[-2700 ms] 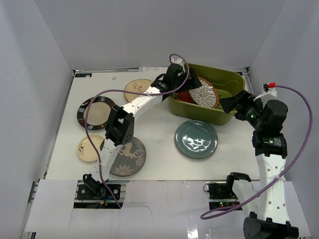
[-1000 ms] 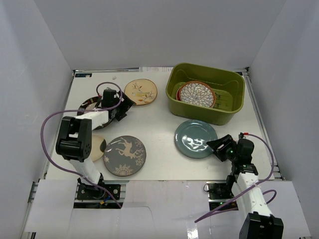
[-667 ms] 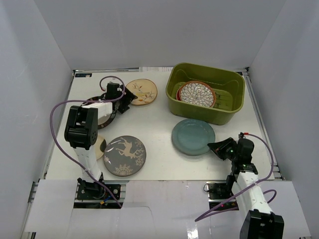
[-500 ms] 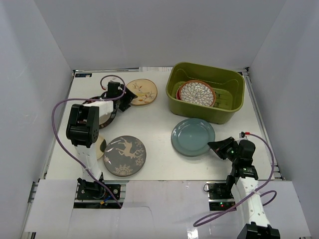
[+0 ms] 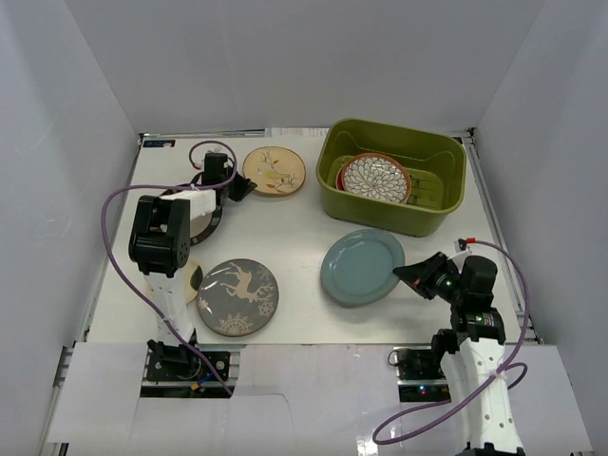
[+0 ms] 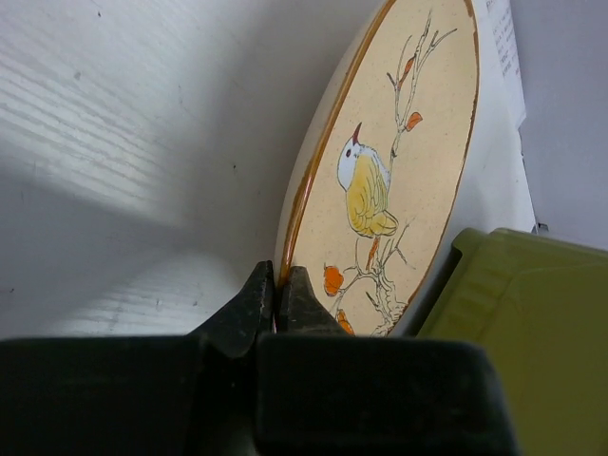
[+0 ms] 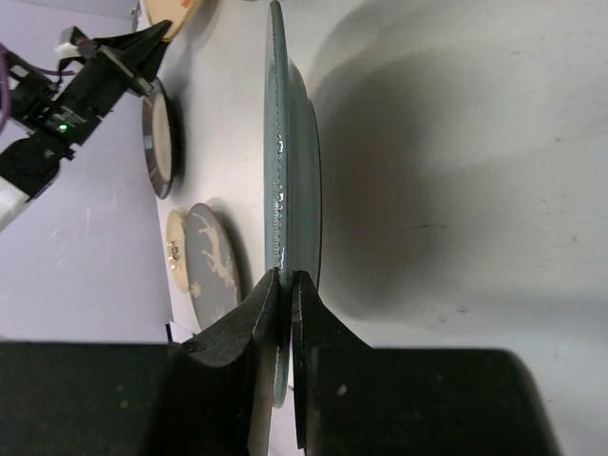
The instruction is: Place the plates into the plastic bin on the countertop
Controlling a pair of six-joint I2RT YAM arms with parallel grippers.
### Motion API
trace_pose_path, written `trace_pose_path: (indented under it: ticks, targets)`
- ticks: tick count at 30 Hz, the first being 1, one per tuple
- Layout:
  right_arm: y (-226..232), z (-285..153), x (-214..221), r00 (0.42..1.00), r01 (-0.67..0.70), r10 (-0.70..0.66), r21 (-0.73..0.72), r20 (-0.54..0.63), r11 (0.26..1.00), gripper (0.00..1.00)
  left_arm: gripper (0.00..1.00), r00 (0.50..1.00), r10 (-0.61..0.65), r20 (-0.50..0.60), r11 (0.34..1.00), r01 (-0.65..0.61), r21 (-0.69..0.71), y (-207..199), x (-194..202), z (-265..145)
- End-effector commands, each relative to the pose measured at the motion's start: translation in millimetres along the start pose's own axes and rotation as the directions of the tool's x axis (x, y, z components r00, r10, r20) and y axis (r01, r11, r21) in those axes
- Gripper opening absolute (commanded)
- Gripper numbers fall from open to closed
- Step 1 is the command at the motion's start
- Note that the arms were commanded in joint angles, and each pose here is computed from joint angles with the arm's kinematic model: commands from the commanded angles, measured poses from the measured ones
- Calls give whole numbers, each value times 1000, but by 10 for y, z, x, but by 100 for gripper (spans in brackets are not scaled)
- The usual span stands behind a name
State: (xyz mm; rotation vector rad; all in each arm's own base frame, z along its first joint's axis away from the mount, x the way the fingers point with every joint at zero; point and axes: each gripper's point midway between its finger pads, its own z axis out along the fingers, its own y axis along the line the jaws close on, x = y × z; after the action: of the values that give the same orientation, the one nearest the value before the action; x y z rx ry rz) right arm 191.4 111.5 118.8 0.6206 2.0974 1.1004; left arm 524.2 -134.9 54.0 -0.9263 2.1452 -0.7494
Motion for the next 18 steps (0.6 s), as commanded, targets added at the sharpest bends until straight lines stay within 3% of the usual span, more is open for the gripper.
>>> trace_pose_path:
  ticks: [1, 5, 12, 18]
  targets:
    - [850, -284, -188, 993, 118, -114, -222, 31, 968, 8, 0, 998, 47, -37, 997, -49, -52, 125, 120, -165]
    - [1382, -523, -245, 985, 174, -168, -338, 46, 925, 8, 0, 997, 64, 31, 998, -65, 28, -119, -6, -495]
    - [2150, -809, -592, 965, 258, -195, -483, 178, 837, 8, 0, 985, 91, 145, 987, -108, 116, -392, -185, -1025]
    - [2616, -628, -1318, 924, 344, -219, -434, 313, 832, 8, 0, 980, 103, 168, 949, -147, 279, -821, -200, -1554]
